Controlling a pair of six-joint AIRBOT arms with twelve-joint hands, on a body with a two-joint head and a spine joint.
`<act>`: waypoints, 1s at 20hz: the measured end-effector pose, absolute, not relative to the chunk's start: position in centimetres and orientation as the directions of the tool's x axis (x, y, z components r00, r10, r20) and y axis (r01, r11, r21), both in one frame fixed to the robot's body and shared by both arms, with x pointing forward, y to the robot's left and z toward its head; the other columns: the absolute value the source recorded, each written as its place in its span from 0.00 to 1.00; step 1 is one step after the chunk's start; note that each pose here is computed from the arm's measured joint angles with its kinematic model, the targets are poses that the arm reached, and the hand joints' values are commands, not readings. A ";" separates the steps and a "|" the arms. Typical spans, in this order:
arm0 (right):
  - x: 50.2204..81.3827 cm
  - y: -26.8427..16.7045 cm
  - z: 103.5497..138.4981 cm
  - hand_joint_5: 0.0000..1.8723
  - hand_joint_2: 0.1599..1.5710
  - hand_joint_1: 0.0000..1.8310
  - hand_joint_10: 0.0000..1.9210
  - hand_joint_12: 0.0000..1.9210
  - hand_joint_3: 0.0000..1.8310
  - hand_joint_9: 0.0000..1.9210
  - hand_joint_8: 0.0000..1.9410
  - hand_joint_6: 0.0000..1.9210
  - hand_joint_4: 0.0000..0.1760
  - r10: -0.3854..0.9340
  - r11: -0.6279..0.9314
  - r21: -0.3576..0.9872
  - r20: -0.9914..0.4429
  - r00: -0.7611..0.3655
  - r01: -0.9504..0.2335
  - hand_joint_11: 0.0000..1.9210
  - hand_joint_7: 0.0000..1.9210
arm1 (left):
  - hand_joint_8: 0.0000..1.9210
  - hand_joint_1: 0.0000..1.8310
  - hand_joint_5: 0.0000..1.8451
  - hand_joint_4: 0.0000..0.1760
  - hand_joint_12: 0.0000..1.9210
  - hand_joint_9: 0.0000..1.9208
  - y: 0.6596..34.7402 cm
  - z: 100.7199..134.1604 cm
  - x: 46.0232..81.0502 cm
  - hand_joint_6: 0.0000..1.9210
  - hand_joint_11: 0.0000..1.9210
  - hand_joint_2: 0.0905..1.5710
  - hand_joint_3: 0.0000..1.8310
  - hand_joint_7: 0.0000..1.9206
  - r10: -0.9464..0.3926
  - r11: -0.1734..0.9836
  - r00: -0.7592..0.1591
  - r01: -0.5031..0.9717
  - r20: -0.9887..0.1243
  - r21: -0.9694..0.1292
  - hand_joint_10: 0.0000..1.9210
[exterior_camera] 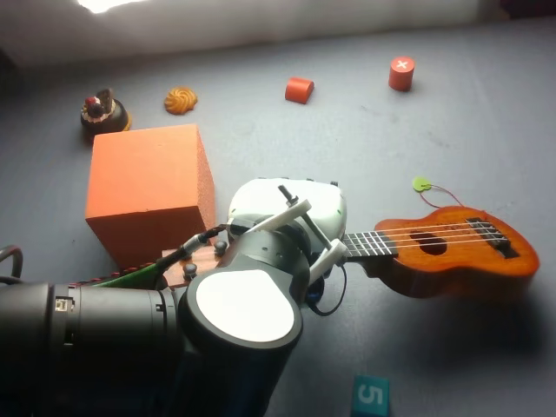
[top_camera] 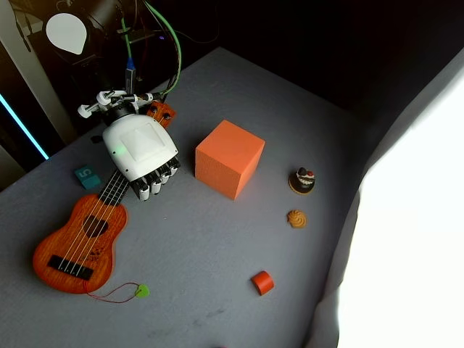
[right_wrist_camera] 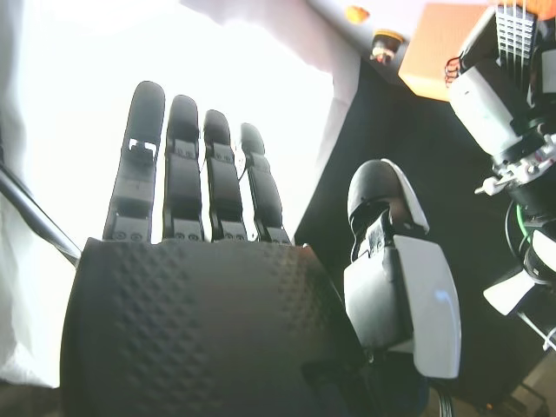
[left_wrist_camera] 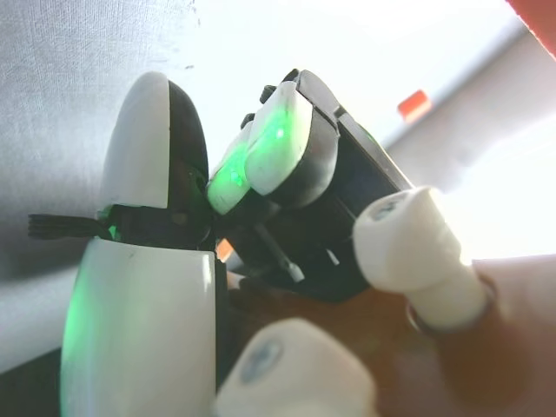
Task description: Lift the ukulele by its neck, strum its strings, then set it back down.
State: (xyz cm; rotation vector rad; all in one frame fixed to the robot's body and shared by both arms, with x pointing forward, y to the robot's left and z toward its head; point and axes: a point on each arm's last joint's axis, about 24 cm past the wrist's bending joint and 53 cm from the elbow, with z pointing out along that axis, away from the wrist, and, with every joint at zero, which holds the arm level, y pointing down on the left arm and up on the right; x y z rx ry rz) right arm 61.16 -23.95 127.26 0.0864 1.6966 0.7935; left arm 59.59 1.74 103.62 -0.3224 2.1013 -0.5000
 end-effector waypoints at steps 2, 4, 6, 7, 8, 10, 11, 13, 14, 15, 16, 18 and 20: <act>61.1 -23.9 127.3 0.11 0.80 0.05 0.15 0.58 0.00 0.08 0.00 0.00 0.00 0.458 0.763 0.542 -0.837 -0.298 -0.351 0.00 0.11 | 0.97 0.72 0.45 0.46 1.00 0.57 1.8 103.1 59.6 1.00 0.55 0.53 0.52 0.36 -0.405 0.885 -0.550 -0.034 -0.731 -0.464 1.00; 61.1 -23.9 127.2 0.10 0.80 0.06 0.15 0.55 0.00 0.07 0.00 0.00 0.00 0.457 0.764 0.542 -0.838 -0.298 -0.351 0.00 0.10 | 0.99 0.63 0.37 0.11 1.00 0.55 2.0 102.8 59.8 0.96 0.51 0.53 0.55 0.38 -0.400 0.887 -0.550 -0.031 -0.733 -0.461 1.00; 61.1 -23.9 127.3 0.11 0.80 0.06 0.15 0.56 0.00 0.08 0.00 0.00 0.00 0.458 0.763 0.542 -0.838 -0.298 -0.351 0.00 0.11 | 0.91 0.61 0.29 0.00 1.00 0.45 1.9 102.8 59.9 0.91 0.42 0.63 0.37 0.38 -0.399 0.886 -0.550 -0.025 -0.733 -0.464 1.00; 61.1 -23.8 127.2 0.11 0.79 0.06 0.15 0.58 0.00 0.08 0.00 0.00 0.00 0.457 0.763 0.542 -0.837 -0.299 -0.352 0.00 0.11 | 0.87 0.62 0.30 0.00 1.00 0.41 2.0 102.7 60.1 0.83 0.38 0.69 0.23 0.38 -0.396 0.887 -0.549 -0.020 -0.736 -0.462 0.99; 61.1 -23.8 127.2 0.11 0.80 0.05 0.15 0.58 0.00 0.08 0.00 0.00 0.00 0.458 0.763 0.543 -0.837 -0.299 -0.352 0.00 0.11 | 0.84 0.62 0.31 0.00 0.99 0.37 2.0 102.6 60.2 0.78 0.33 0.76 0.10 0.38 -0.394 0.888 -0.549 -0.019 -0.738 -0.460 0.95; 61.1 -23.8 127.2 0.09 0.80 0.03 0.15 0.57 0.00 0.08 0.00 0.00 0.00 0.458 0.763 0.543 -0.837 -0.299 -0.352 0.00 0.10 | 0.60 0.56 0.22 0.00 0.81 0.25 1.8 102.4 60.2 0.60 0.21 0.74 0.00 0.25 -0.393 0.887 -0.552 -0.015 -0.735 -0.462 0.72; 61.1 -23.8 127.2 0.09 0.80 0.03 0.15 0.57 0.00 0.08 0.00 0.00 0.00 0.457 0.763 0.542 -0.837 -0.299 -0.352 0.00 0.10 | 0.60 0.56 0.22 0.00 0.81 0.25 1.6 102.3 60.1 0.60 0.21 0.74 0.00 0.25 -0.392 0.886 -0.556 -0.013 -0.733 -0.464 0.72; 61.1 -23.7 127.2 0.08 0.81 0.02 0.14 0.57 0.00 0.07 0.00 0.00 0.00 0.457 0.762 0.543 -0.837 -0.301 -0.353 0.00 0.10 | 0.31 0.52 0.19 0.00 0.73 0.21 1.2 102.2 60.0 0.37 0.12 0.74 0.00 0.23 -0.390 0.883 -0.559 -0.003 -0.732 -0.469 0.57; 61.1 -23.7 127.2 0.10 0.79 0.06 0.15 0.60 0.00 0.09 0.00 0.01 0.00 0.457 0.762 0.543 -0.837 -0.301 -0.353 0.00 0.11 | 0.09 0.48 0.19 0.04 0.66 0.21 0.9 102.3 60.1 0.16 0.06 0.75 0.00 0.23 -0.379 0.885 -0.557 0.014 -0.738 -0.466 0.37; 61.1 -23.7 127.2 0.10 0.79 0.06 0.15 0.60 0.00 0.09 0.00 0.01 0.00 0.458 0.762 0.543 -0.837 -0.300 -0.354 0.00 0.11 | 0.09 0.48 0.19 0.04 0.66 0.21 0.8 102.2 60.1 0.16 0.06 0.75 0.00 0.23 -0.379 0.885 -0.558 0.016 -0.738 -0.466 0.37; 61.1 -23.7 127.2 0.10 0.80 0.04 0.15 0.60 0.00 0.09 0.00 0.01 0.00 0.457 0.762 0.543 -0.837 -0.300 -0.353 0.00 0.11 | 0.01 0.45 0.15 0.22 0.59 0.23 0.6 102.1 60.1 0.02 0.03 0.72 0.00 0.19 -0.381 0.883 -0.562 0.016 -0.735 -0.469 0.11; 61.1 -23.7 127.2 0.10 0.80 0.04 0.15 0.61 0.00 0.09 0.00 0.01 0.00 0.457 0.762 0.543 -0.837 -0.301 -0.353 0.00 0.11 | 0.00 0.45 0.13 0.27 0.59 0.22 0.6 102.0 60.4 0.01 0.01 0.70 0.00 0.16 -0.378 0.883 -0.561 0.019 -0.737 -0.468 0.05; 61.1 -23.7 127.2 0.10 0.80 0.05 0.14 0.59 0.00 0.09 0.00 0.01 0.00 0.457 0.762 0.543 -0.837 -0.300 -0.353 0.00 0.11 | 0.00 0.38 0.05 0.50 0.47 0.13 0.6 101.8 60.5 0.00 0.00 0.65 0.00 0.08 -0.385 0.882 -0.562 0.010 -0.732 -0.472 0.00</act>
